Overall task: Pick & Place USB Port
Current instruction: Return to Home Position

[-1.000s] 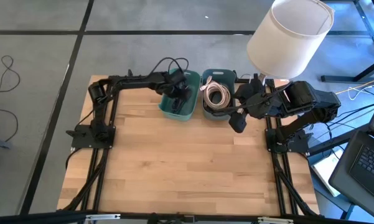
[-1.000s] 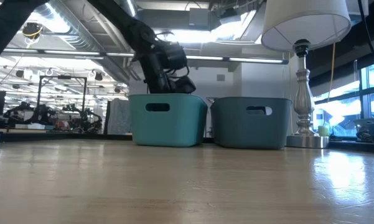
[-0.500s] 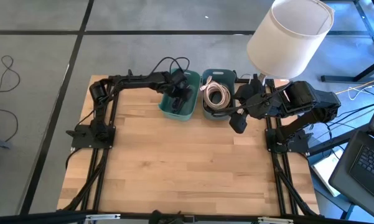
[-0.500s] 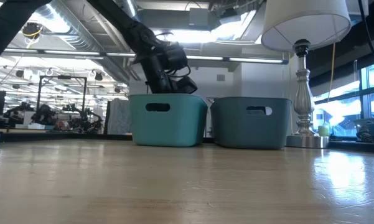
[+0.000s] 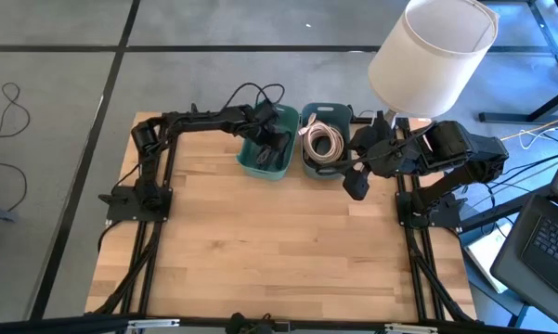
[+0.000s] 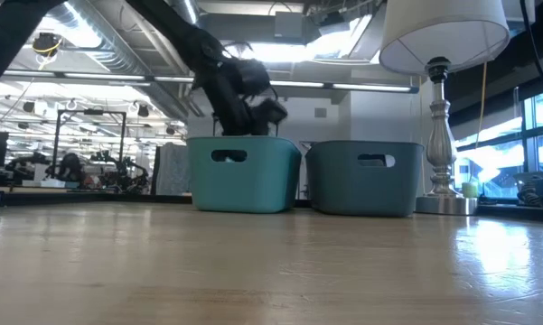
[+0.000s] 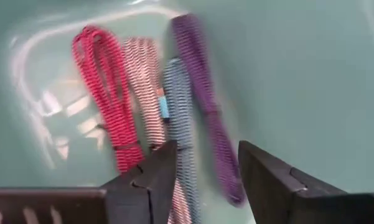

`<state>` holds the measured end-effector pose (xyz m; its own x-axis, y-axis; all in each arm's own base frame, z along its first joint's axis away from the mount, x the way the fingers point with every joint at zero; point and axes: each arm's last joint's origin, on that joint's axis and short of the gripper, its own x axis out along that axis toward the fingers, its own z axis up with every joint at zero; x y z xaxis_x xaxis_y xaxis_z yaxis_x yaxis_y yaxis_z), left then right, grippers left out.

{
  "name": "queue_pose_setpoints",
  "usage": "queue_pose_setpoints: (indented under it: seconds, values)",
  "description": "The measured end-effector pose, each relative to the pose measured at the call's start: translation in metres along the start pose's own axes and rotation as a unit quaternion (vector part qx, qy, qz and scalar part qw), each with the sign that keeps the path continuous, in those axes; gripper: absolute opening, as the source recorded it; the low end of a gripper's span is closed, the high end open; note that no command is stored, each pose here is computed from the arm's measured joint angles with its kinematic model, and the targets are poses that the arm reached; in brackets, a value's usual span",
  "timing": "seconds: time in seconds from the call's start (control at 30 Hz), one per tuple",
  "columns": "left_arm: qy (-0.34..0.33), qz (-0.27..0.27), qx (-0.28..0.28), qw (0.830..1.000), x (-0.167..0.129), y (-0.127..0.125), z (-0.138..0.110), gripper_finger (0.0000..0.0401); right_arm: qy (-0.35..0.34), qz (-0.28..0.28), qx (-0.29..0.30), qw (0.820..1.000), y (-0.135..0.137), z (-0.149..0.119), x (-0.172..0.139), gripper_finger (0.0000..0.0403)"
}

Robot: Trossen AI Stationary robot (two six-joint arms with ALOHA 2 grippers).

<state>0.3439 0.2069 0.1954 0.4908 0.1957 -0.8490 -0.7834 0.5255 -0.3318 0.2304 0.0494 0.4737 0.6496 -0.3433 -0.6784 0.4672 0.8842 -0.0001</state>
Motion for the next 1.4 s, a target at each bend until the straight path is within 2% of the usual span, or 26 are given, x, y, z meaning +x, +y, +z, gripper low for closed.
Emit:
queue_pose_setpoints:
  seconds: [0.1,0.17,0.3,0.43,0.57,0.73,0.8,0.93,1.07,1.17,1.3,1.4]
  values:
    - [-0.002,-0.047,0.01,0.999,-0.025,-0.001,0.006,0.0164,0.008,-0.005,-0.006,1.0,-0.001,-0.002,0.0,0.0312]
    - [-0.019,-0.09,0.019,0.996,-0.053,-0.004,0.011,0.0162,0.012,-0.008,-0.01,1.0,-0.002,-0.003,0.0,0.0312]
    - [-0.103,-0.176,0.057,0.977,-0.129,-0.02,0.013,0.0155,0.006,-0.02,-0.015,1.0,-0.002,-0.002,0.0,0.0312]
    - [-0.211,-0.258,0.115,0.936,-0.215,-0.037,-0.004,0.0149,0.0,-0.029,-0.024,0.999,-0.003,-0.002,0.0,0.0312]
    - [-0.292,-0.322,0.179,0.883,-0.293,-0.043,-0.04,0.0149,-0.001,-0.03,-0.025,0.999,-0.003,-0.002,0.0,0.0312]
    - [-0.358,-0.369,0.239,0.824,-0.355,-0.038,-0.083,0.0148,-0.012,-0.023,-0.037,0.999,-0.001,0.001,0.0,0.0312]
    - [-0.369,-0.381,0.254,0.809,-0.368,-0.036,-0.093,0.0144,-0.035,-0.011,-0.048,0.998,0.002,0.005,0.0,0.0312]
    - [-0.359,-0.384,0.295,0.798,-0.371,-0.04,-0.108,0.0121,-0.1,0.037,-0.071,0.992,0.011,0.02,-0.002,0.0311]
    - [-0.323,-0.386,0.348,0.791,-0.359,-0.054,-0.117,0.0057,-0.144,0.116,-0.101,0.977,0.019,0.031,-0.007,0.0286]
    - [-0.321,-0.395,0.38,0.772,-0.356,-0.063,-0.122,0.0011,-0.153,0.139,-0.115,0.972,0.022,0.033,-0.008,0.0235]
    - [-0.328,-0.406,0.405,0.751,-0.354,-0.073,-0.125,0.0002,-0.155,0.14,-0.125,0.97,0.022,0.033,-0.008,0.0133]
    - [-0.32,-0.404,0.424,0.745,-0.348,-0.079,-0.127,0.0002,-0.167,0.152,-0.149,0.963,0.027,0.037,-0.005,0.0046]
